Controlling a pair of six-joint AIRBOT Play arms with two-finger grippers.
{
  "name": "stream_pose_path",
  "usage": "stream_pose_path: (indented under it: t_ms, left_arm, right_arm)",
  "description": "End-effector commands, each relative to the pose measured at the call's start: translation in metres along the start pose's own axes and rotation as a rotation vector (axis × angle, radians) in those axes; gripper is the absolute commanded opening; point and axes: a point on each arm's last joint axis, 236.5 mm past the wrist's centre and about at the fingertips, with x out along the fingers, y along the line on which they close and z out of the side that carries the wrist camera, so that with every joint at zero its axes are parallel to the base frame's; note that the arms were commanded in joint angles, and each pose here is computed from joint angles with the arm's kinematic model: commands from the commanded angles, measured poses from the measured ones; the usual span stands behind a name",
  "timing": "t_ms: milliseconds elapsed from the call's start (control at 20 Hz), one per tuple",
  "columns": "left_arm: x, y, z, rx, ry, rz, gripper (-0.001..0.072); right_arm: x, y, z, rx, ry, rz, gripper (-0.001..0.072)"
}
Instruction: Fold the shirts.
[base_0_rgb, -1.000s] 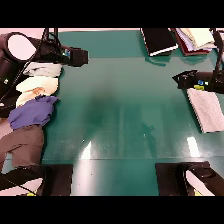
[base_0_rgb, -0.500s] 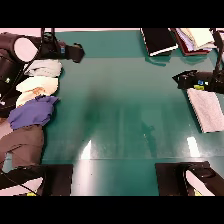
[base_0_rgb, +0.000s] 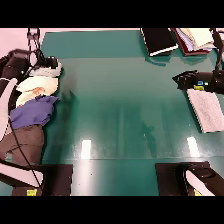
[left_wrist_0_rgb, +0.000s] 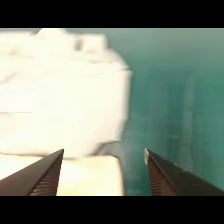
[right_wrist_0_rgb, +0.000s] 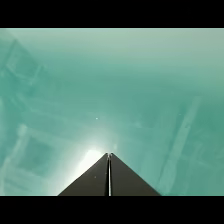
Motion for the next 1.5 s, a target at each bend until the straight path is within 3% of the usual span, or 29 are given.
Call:
stream_pose_path:
  t_ms: [0, 350, 400, 450, 500, 750, 900, 1050, 1250, 1450]
  left_arm:
    - [0.06, 0.032, -0.027, -0.042, 0.007, 0.033, 0.0613]
    - [0.086, 0.028, -0.033, -0.043, -0.022, 0.019, 0.0601]
    - [0.083, 0.029, -0.027, -0.044, -0.029, 0.021, 0.0422]
    - [0.079, 0.031, -0.019, -0.045, -0.037, 0.025, 0.012]
    - [0.075, 0.033, -0.009, -0.046, -0.049, 0.029, 0.0029]
    - [-0.006, 0.051, 0.083, -0.077, -0.154, 0.069, 0.002]
    - [-0.135, 0.043, 0.172, -0.008, -0.39, 0.057, 0.002]
    - [-0.279, 0.009, 0.206, 0.109, -0.567, 0.004, 0.002]
    - [-0.385, -0.071, 0.173, 0.233, -0.581, -0.225, 0.002]
    - [-0.419, -0.216, 0.096, 0.429, -0.447, -0.633, 0.002]
  right_arm:
    - [-0.001, 0.003, -0.008, -0.001, 0.034, 0.01, 0.0016]
    - [-0.001, 0.006, -0.014, 0.002, 0.06, 0.023, 0.0016]
    - [-0.001, 0.006, -0.014, 0.003, 0.059, 0.023, 0.0016]
    - [-0.001, 0.006, -0.014, 0.003, 0.06, 0.024, 0.0016]
    - [-0.001, 0.006, -0.014, 0.003, 0.06, 0.025, 0.0016]
    - [-0.005, 0.019, 0.001, -0.028, 0.016, 0.042, 0.0016]
    - [-0.03, 0.029, 0.049, -0.069, -0.123, 0.037, 0.0015]
    - [-0.069, 0.041, 0.104, -0.117, -0.293, 0.023, 0.0015]
    - [-0.118, 0.059, 0.149, -0.165, -0.446, 0.023, 0.0016]
    - [-0.147, 0.07, 0.168, -0.192, -0.521, 0.025, 0.0015]
